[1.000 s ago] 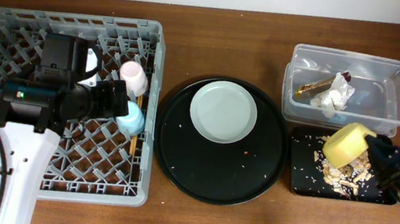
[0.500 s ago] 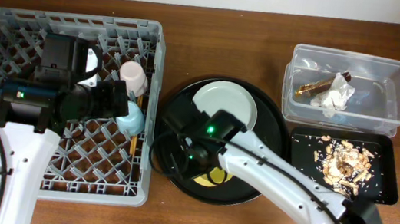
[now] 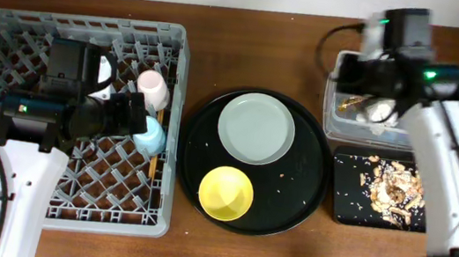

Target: Sort waste into correct bins and load items into the dishwasher rack

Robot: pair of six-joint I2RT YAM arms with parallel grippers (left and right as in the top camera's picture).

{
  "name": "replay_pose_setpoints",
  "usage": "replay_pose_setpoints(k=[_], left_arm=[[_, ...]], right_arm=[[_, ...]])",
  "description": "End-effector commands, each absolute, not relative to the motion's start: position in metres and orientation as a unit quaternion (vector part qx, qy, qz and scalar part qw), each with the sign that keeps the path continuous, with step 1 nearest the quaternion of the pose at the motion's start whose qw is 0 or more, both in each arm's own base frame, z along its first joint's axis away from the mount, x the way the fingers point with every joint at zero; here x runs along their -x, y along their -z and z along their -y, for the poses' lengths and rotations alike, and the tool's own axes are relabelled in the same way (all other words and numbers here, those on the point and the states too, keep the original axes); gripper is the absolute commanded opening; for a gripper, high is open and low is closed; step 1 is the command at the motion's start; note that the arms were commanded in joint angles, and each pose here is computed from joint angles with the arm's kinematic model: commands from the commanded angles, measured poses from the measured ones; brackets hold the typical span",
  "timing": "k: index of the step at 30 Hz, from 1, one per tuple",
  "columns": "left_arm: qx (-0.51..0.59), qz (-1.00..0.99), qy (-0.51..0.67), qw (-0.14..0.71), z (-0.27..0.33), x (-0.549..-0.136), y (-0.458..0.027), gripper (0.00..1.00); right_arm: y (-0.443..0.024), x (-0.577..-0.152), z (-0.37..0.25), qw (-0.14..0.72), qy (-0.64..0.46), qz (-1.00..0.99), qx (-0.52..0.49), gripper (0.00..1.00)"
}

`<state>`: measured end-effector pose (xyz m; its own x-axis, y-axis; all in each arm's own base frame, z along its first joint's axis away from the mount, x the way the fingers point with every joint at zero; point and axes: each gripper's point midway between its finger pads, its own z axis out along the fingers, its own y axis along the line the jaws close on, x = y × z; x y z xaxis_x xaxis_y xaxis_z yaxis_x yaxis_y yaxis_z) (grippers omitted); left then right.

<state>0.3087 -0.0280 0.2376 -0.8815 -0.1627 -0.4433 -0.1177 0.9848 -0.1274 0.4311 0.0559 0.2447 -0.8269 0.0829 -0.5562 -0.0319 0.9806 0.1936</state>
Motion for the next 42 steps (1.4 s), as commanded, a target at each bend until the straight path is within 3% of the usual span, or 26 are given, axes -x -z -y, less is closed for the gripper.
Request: replay_pose_setpoints(k=[1,4,10,16,23,25,31,42], left_arm=[[0.073,-0.966,0.047,0.243,0.027,-0.309,-0.244,0.99],[0.073,-0.966,0.047,0.243,0.027,-0.309,-0.244,0.99],[0.073,-0.966,0.047,0.243,0.027,-0.309,-0.244,0.99],[0.073,-0.966,0.047,0.243,0.027,-0.309,-0.244,0.99],[0.073,-0.966,0.047,0.243,0.027,-0.309,-0.244,0.99],[0.073,-0.966,0.047,0.243,0.027,-0.309,-0.244,0.99],[0.073,-0.966,0.047,0.243,0.027,-0.309,-0.244,0.99],[0.073,-0.966,0.047,0.243,0.027,-0.309,-0.244,0.99]], right_arm=[[-0.18,-0.472,0.009,0.263,-0.077,-0.961,-0.035,0.04],[-0.108,-0.497,0.032,0.225,-0.074,-0.97,-0.059,0.04],[-0.081,-0.456,0.028,0.125,-0.08,-0.986,-0.07,0.08],[-0.078,-0.434,0.031,0.08,-0.064,-0.992,-0.075,0.09],[-0.109,-0.417,0.043,0.045,-0.026,-0.996,-0.076,0.11],[-0.11,-0.428,0.038,0.066,-0.041,-0.994,-0.076,0.1],[-0.103,-0.43,0.035,0.069,-0.049,-0.993,-0.077,0.09],[-0.085,-0.391,0.044,-0.008,-0.015,-0.997,-0.082,0.1]])
